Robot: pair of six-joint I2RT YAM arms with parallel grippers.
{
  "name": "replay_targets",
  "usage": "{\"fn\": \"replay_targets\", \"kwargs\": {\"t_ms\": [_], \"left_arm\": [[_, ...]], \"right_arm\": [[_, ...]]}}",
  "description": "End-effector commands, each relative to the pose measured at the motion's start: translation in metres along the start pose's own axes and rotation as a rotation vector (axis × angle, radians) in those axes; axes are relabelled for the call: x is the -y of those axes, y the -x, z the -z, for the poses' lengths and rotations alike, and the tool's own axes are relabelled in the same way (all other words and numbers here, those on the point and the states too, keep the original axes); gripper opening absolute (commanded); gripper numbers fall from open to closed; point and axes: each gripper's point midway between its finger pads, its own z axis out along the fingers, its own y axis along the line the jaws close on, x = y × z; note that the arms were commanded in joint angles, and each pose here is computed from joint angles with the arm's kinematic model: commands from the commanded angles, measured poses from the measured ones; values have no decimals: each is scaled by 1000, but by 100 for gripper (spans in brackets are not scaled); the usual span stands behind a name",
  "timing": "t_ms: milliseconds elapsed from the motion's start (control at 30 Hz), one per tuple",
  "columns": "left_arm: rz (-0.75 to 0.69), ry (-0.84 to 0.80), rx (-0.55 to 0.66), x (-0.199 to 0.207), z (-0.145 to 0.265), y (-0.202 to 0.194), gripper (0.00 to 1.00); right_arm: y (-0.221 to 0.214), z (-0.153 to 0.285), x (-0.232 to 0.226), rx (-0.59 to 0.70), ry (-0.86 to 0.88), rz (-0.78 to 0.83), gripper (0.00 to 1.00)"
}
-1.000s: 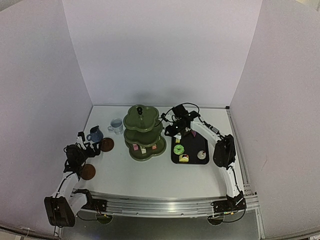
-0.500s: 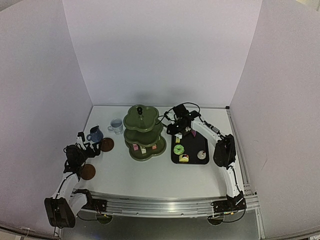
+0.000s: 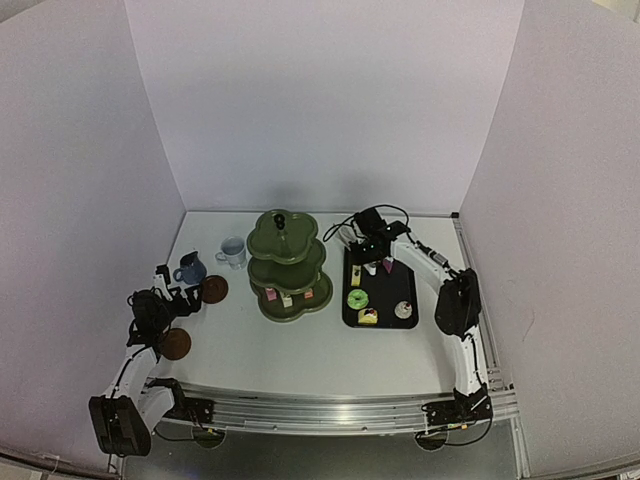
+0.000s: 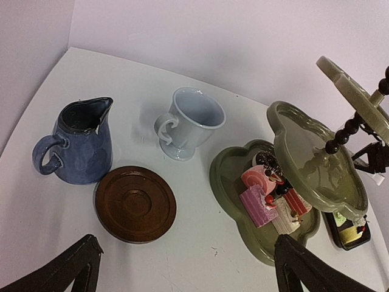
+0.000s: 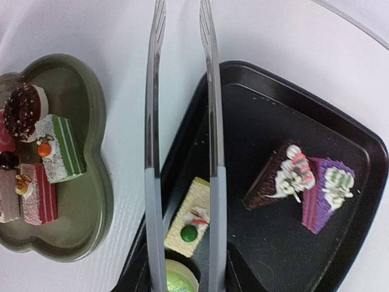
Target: Serve the afternoon tea
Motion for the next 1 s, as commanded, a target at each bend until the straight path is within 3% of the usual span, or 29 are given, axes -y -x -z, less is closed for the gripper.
{"fn": "replay_targets", "kwargs": {"t_ms": [0,300,800,967], "left_arm": [[-36,-21,43,7,3,18,100],[-48,-18,71,11,6,31,100],[-89,-54,65,19,5,38,100],[-93,-49,66,18,5,36,100]], "right_arm": [[26,98,15,165,-30,-121,32],[-69,145,6,-100,62,-224,34],[-161,150,-5,-288,118,-286,34],[-172,150,-7,-317,128,-281,33]]}}
